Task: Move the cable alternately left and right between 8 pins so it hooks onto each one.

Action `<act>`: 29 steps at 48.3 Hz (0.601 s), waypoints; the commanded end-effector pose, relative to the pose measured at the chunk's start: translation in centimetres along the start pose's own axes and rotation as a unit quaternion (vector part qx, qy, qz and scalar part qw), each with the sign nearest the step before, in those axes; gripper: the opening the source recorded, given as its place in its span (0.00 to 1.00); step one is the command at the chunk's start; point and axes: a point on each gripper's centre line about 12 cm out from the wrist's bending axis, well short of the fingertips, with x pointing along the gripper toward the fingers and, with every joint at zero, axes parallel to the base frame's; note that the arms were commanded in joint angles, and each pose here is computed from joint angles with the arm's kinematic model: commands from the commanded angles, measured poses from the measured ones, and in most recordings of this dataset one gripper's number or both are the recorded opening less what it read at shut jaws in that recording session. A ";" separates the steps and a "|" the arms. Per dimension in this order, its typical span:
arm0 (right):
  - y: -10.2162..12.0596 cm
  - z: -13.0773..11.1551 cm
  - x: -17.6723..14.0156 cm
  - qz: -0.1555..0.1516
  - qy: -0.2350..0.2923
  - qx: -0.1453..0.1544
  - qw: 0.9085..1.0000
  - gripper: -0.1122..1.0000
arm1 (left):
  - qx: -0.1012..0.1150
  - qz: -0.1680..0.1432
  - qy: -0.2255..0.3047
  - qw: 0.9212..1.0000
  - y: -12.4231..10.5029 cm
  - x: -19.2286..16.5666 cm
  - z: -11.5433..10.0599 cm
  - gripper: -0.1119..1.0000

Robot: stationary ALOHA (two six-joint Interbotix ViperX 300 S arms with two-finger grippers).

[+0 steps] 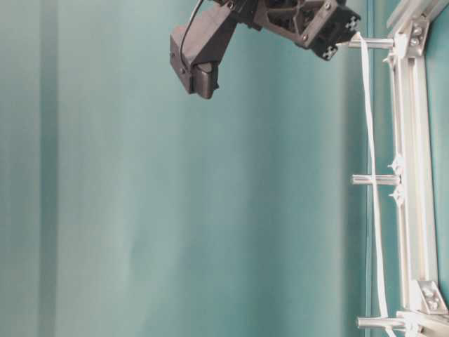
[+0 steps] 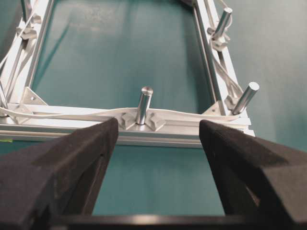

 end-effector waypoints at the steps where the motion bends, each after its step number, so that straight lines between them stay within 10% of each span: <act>1: -1.1 1.0 -0.2 -0.014 -0.029 -0.008 0.999 0.23 | -0.003 -0.002 -0.004 1.000 -0.1 0.0 0.4 0.81; 29: -5.1 1.0 2.3 -0.087 -0.076 -0.084 0.990 0.23 | -0.003 -0.002 -0.004 1.000 -0.1 0.0 0.4 0.81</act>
